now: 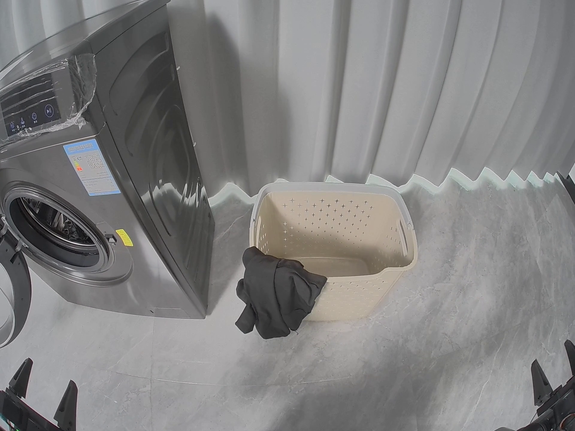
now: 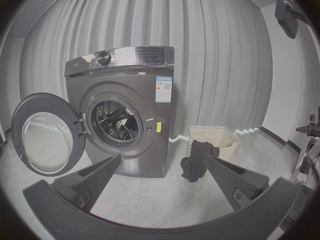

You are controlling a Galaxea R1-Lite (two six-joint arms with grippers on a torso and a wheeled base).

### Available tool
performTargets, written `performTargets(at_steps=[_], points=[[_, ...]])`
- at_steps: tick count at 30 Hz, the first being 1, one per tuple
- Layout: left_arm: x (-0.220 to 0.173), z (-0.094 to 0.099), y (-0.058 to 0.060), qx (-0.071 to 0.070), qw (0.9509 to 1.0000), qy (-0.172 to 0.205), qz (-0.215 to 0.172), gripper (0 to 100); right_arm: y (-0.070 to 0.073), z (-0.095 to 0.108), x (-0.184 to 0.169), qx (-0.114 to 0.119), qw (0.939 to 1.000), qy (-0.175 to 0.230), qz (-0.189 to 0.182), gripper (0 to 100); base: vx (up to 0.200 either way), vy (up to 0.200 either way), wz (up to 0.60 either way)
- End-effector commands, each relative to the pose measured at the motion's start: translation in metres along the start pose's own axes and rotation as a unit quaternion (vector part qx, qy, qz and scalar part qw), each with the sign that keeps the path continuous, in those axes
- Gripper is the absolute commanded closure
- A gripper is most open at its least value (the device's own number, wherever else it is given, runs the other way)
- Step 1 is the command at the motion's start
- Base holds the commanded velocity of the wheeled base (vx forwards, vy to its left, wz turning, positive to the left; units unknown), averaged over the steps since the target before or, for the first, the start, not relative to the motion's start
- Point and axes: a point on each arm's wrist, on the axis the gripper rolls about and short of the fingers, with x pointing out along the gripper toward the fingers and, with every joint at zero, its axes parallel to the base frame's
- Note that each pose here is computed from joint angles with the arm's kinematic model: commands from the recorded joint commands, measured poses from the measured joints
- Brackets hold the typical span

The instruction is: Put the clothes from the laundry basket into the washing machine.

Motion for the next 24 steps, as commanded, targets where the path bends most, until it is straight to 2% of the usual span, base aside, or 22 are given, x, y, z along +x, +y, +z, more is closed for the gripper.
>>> performTargets(at_steps=[1, 10, 13, 24], points=[[0.0000, -0.0049, 0.0002, 0.000, 1.0000, 0.000, 0.000, 0, 0.0000, -0.0022, -0.0002, 0.000, 1.0000, -0.001, 0.000, 0, 0.000, 0.000, 0.00], [0.0000, -0.0049, 0.0002, 0.000, 1.0000, 0.000, 0.000, 0, 0.0000, -0.0022, -0.0001, 0.000, 1.0000, -0.001, 0.000, 0, 0.000, 0.000, 0.00], [0.0000, -0.0049, 0.0002, 0.000, 1.0000, 0.000, 0.000, 0, 0.0000, -0.0022, -0.0001, 0.000, 1.0000, -0.001, 0.000, 0, 0.200, 0.000, 0.00], [0.0000, -0.0049, 0.0002, 0.000, 1.0000, 0.000, 0.000, 0, 0.0000, -0.0022, -0.0001, 0.000, 1.0000, -0.001, 0.000, 0, 0.000, 0.000, 0.00]])
